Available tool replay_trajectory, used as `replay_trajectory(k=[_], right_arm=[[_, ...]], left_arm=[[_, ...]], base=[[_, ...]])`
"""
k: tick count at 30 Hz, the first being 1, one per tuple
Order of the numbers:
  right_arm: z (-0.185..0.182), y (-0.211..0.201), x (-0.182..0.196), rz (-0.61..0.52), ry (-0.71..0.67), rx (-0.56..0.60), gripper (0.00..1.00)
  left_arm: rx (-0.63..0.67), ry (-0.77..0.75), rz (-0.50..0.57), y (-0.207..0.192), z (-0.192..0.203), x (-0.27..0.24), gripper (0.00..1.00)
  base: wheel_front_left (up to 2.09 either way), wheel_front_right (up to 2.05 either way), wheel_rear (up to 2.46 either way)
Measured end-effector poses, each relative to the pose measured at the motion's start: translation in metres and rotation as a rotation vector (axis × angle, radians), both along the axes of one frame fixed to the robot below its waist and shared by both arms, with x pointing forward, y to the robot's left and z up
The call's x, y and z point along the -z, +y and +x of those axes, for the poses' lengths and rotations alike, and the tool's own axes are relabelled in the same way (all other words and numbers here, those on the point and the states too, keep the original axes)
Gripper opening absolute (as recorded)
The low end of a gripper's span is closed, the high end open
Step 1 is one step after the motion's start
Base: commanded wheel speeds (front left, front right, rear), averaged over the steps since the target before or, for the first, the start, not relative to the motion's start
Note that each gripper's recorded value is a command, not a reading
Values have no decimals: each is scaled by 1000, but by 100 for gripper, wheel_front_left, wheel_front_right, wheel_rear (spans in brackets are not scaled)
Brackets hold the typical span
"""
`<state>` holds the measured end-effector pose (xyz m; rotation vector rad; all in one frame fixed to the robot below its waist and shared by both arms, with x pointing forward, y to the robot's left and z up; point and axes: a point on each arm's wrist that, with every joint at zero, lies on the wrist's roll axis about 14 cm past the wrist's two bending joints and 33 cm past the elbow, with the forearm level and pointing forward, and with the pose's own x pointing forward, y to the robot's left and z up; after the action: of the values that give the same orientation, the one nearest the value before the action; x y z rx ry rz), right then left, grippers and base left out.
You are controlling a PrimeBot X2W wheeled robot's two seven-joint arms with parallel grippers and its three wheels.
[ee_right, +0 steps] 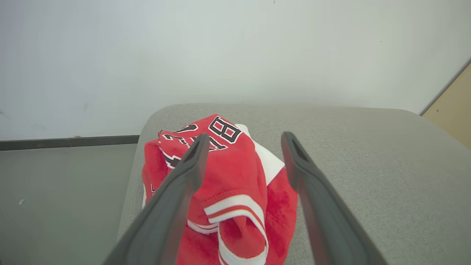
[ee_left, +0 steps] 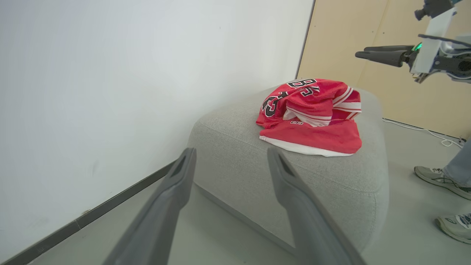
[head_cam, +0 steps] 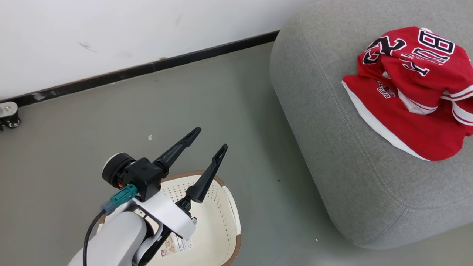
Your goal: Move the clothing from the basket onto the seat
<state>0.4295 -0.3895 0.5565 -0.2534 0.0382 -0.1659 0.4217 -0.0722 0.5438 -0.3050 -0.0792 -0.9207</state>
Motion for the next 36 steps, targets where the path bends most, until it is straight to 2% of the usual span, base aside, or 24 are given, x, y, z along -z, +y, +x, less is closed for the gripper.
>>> replay_trajectory(k=[10, 21, 36], right_arm=[[12, 33, -19, 2, -66, -99, 100], [28, 89, -45, 25, -165, -249, 100], [23, 158, -46, 104, -217, -408, 100]], left_arm=[[-90, 0, -7, 24, -2, -8, 100], [-261, -2, -3, 70, 3, -14, 100], [-512, 20, 0, 142, -1, -15, 100]], base=[[0, 0, 0], [0, 0, 0], [0, 0, 0]])
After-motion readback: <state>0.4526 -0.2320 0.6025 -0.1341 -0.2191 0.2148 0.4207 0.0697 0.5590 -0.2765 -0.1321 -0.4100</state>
